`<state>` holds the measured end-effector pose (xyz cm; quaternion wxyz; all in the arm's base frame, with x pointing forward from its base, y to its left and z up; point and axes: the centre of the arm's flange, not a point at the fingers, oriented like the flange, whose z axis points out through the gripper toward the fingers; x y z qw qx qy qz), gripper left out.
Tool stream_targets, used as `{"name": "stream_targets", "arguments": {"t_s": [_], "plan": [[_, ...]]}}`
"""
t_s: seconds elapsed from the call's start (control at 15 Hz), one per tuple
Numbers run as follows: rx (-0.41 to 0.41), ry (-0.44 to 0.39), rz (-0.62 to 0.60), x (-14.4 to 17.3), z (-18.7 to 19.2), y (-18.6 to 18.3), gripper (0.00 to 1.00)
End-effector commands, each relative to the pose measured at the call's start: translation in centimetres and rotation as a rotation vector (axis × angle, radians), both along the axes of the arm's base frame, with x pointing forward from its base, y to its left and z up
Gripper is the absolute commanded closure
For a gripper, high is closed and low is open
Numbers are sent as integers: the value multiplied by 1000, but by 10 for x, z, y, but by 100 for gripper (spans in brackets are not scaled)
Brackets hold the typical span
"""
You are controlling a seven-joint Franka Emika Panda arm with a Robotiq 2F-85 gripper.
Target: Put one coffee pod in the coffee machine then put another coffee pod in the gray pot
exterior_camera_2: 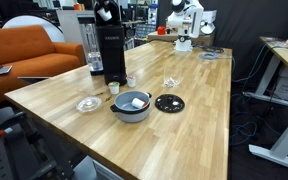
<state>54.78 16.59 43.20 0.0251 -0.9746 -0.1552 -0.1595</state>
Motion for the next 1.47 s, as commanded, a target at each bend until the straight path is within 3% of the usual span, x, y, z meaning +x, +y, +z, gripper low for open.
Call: {"name": "stream_targets", "arguments": {"t_s": [0.0, 1.07, 1.13, 1.27, 1.4], "plan": [[-10, 4, 1, 11, -2, -10, 96], [32, 74, 2, 20, -36, -18, 96], [32, 77, 1, 19, -35, -17, 60], [32, 78, -1, 16, -32, -16, 53], [34, 77, -1, 13, -29, -16, 39]]}}
